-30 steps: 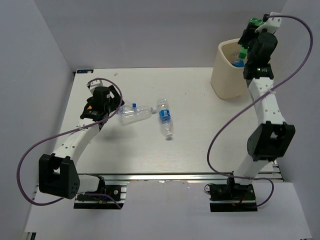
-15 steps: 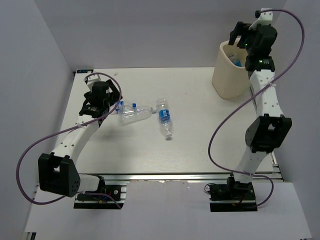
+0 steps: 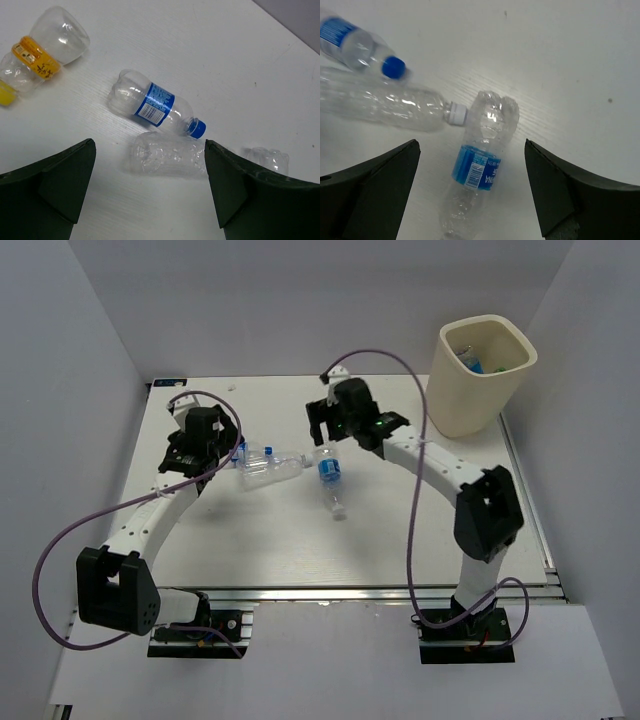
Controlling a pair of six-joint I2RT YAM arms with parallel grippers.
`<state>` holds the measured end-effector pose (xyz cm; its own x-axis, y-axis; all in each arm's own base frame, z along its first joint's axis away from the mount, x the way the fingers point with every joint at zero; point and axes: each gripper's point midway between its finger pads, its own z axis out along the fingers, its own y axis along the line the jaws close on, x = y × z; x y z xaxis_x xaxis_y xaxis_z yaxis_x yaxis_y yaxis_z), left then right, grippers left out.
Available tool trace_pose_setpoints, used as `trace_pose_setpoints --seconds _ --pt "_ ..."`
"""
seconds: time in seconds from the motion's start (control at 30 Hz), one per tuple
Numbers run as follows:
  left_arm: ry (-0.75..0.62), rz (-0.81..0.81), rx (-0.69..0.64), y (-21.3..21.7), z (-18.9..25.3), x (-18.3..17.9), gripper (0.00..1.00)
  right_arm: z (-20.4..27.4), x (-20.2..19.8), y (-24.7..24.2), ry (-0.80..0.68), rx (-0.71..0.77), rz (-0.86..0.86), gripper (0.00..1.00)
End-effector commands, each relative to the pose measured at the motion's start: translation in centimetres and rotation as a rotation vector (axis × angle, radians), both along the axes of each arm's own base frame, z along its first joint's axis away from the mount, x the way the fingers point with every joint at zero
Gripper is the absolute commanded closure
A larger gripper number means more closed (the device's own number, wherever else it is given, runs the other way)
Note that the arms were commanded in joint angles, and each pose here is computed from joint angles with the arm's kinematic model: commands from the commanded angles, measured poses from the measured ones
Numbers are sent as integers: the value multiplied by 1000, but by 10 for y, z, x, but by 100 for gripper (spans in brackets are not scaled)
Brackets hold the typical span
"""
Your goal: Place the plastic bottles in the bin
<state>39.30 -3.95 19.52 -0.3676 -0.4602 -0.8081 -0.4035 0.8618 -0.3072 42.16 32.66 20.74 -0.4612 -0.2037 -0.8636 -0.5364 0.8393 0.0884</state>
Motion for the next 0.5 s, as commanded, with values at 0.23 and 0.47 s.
trace_pose_setpoints --seconds 0.23,0.47 --pt "42 -2 -72 -5 -22 -20 2 -97 -11 -4 207 -174 -118 11" --pt "75 -18 -83 -9 -31 -21 2 -133 -21 -3 301 -157 -130 11"
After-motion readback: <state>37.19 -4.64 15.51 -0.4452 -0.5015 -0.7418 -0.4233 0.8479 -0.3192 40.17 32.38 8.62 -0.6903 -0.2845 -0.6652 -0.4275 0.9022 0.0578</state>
